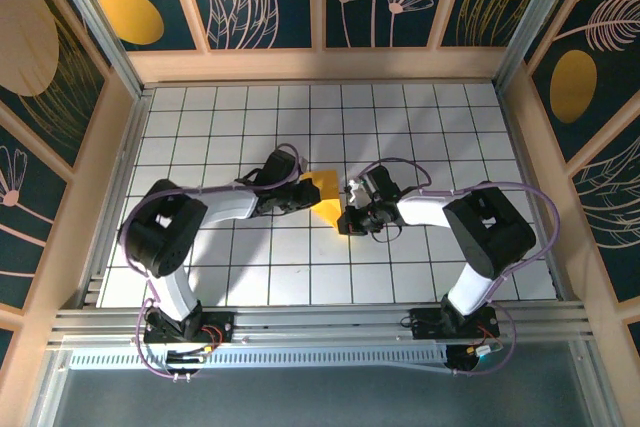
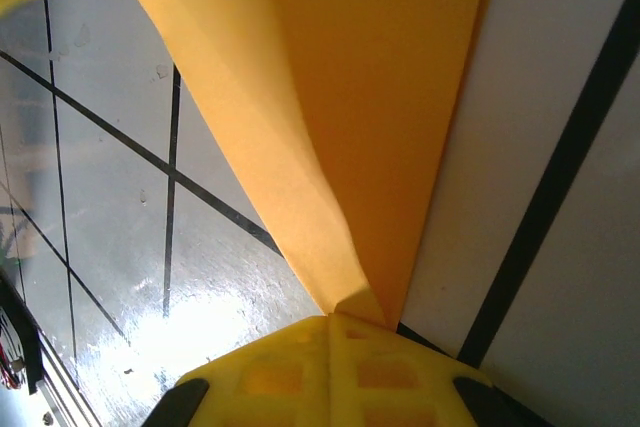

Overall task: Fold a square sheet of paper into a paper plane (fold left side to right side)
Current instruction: Third fold the triangle at the center of the table.

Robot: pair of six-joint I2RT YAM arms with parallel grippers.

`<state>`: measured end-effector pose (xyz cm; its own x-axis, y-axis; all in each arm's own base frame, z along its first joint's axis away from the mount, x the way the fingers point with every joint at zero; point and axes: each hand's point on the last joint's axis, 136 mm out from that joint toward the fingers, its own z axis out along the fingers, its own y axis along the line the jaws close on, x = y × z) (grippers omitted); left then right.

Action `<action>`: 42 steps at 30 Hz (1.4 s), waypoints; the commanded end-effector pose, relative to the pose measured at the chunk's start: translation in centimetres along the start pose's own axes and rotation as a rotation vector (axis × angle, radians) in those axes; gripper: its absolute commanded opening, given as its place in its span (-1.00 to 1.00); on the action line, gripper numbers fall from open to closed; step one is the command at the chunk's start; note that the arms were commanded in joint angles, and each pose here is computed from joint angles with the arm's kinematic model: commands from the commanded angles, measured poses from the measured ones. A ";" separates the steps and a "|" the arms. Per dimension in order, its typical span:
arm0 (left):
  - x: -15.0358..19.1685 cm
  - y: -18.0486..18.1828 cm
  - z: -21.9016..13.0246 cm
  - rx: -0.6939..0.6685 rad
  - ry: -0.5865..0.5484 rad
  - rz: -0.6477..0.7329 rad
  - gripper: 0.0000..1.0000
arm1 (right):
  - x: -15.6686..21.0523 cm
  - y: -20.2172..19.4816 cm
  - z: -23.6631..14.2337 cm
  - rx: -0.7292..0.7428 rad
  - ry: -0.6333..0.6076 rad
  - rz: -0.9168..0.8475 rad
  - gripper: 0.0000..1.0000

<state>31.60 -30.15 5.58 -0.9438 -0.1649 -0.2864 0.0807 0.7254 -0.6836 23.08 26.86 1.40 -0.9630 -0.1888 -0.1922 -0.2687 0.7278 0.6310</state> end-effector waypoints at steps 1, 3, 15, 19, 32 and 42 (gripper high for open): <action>0.8 -1.2 -1.5 0.049 -0.020 0.022 -0.90 | 3.3 -4.1 0.7 0.132 0.085 0.090 -1.00; 1.9 -1.4 -1.6 0.062 -0.008 0.027 -0.91 | 3.5 -4.5 0.8 0.140 0.091 0.093 -1.00; 5.5 -3.0 1.6 0.129 0.056 0.008 -0.92 | 4.0 -5.5 0.9 0.179 0.099 0.104 -1.00; 5.7 -2.0 2.5 0.109 0.058 -0.023 -0.91 | 4.0 -5.6 0.8 0.185 0.097 0.104 -1.00; 5.5 -0.4 3.5 0.049 0.036 -0.049 -0.91 | 4.3 -6.2 0.8 0.212 0.106 0.100 -1.00; 5.7 2.6 4.0 -0.114 0.043 -0.075 -0.92 | 4.6 -6.8 0.5 0.251 0.119 0.096 -1.00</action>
<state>27.28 -33.26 1.43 -0.9640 -0.1670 -0.2069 0.0261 0.7149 -0.6987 23.13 26.65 1.24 -0.9621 -0.1875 -0.1979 -0.2716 0.7237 0.6345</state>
